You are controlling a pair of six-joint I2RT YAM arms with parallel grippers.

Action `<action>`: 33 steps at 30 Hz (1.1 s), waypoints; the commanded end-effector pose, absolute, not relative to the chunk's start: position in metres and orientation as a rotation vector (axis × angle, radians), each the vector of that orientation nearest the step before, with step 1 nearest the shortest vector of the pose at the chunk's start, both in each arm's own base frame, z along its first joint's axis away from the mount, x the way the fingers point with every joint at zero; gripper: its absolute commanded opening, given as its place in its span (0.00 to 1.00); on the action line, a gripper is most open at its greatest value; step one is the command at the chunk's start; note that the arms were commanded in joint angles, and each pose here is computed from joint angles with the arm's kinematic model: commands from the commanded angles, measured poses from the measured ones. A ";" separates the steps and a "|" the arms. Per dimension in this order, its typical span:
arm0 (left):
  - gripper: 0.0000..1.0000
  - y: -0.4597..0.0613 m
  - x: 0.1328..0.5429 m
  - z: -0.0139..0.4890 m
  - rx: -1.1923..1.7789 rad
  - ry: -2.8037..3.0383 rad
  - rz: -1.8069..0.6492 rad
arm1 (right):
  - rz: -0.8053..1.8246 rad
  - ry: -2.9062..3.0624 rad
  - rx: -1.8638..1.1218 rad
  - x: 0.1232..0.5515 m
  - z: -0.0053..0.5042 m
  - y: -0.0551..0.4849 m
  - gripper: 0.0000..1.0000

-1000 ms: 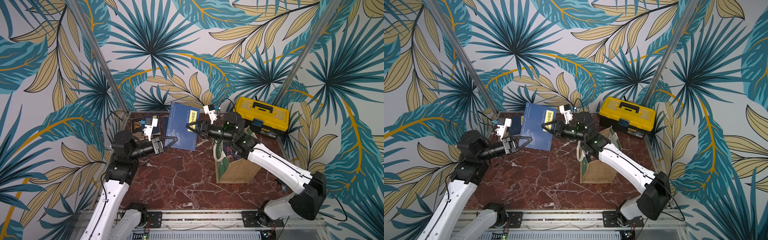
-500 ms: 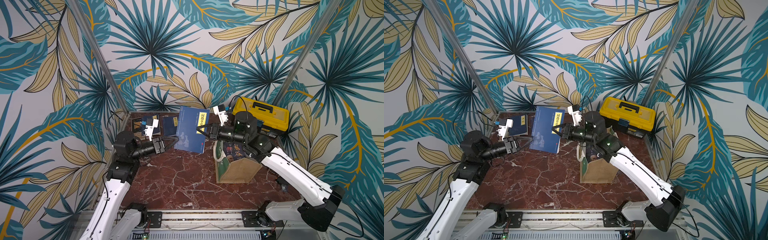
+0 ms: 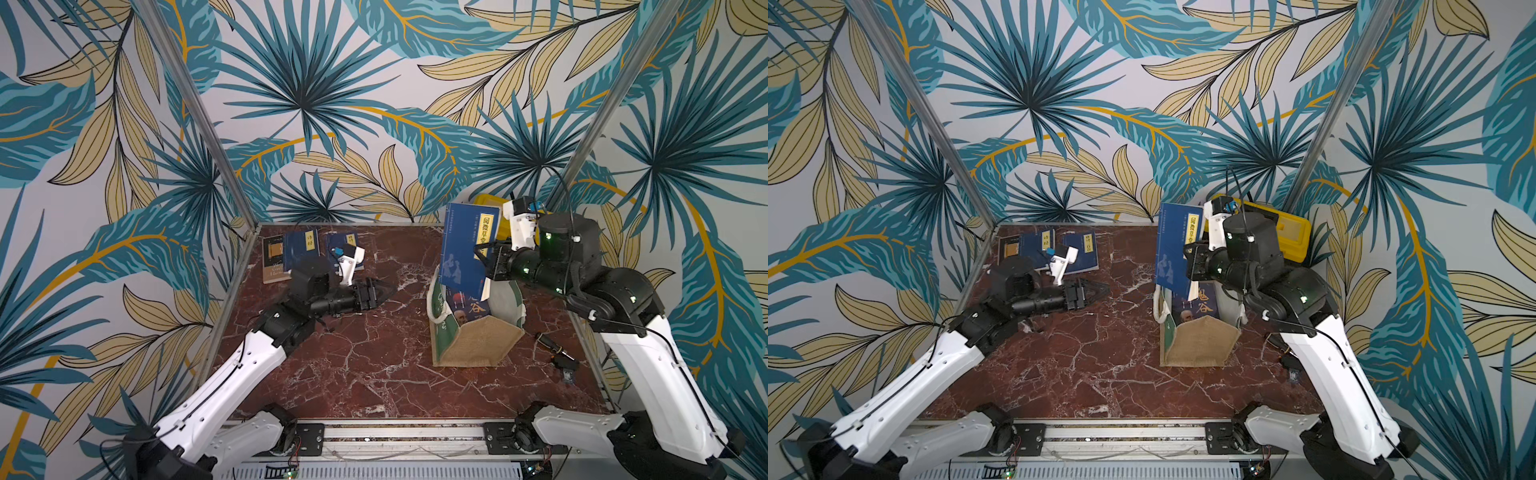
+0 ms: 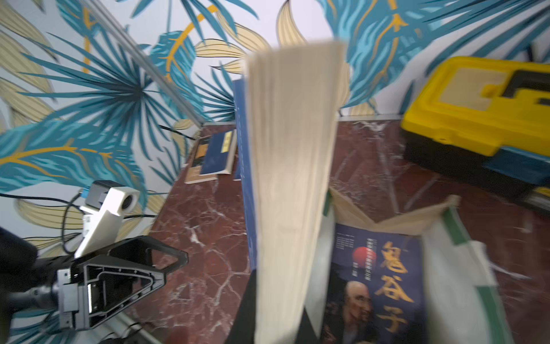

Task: Put the books into the canvas bag
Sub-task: Place the book in the canvas bag.

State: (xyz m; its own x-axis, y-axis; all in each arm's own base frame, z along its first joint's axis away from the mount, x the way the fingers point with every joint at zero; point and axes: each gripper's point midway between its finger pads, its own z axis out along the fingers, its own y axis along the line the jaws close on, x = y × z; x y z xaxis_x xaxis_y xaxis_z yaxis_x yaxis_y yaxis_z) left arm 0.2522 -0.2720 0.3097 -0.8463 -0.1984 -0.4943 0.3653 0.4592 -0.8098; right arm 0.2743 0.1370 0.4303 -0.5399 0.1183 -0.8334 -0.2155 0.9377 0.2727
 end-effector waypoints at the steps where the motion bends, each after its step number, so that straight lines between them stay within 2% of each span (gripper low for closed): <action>1: 0.65 -0.293 0.268 0.319 0.157 2.176 -1.277 | 0.077 2.209 -0.079 0.266 0.405 0.090 0.00; 10: 0.66 -0.362 0.277 0.300 0.304 2.250 -1.307 | -0.007 2.491 -0.141 0.254 0.340 0.083 0.00; 18: 0.66 -0.394 0.279 0.294 0.347 2.262 -1.344 | 0.204 2.657 -0.233 0.238 0.300 0.112 0.00; 26: 0.51 -0.400 0.290 0.269 0.291 2.328 -1.315 | 0.271 2.731 -0.206 0.233 0.281 0.119 0.00; 33: 0.50 -0.405 0.291 0.263 0.273 2.348 -1.310 | 0.266 2.760 -0.090 0.255 0.258 0.117 0.00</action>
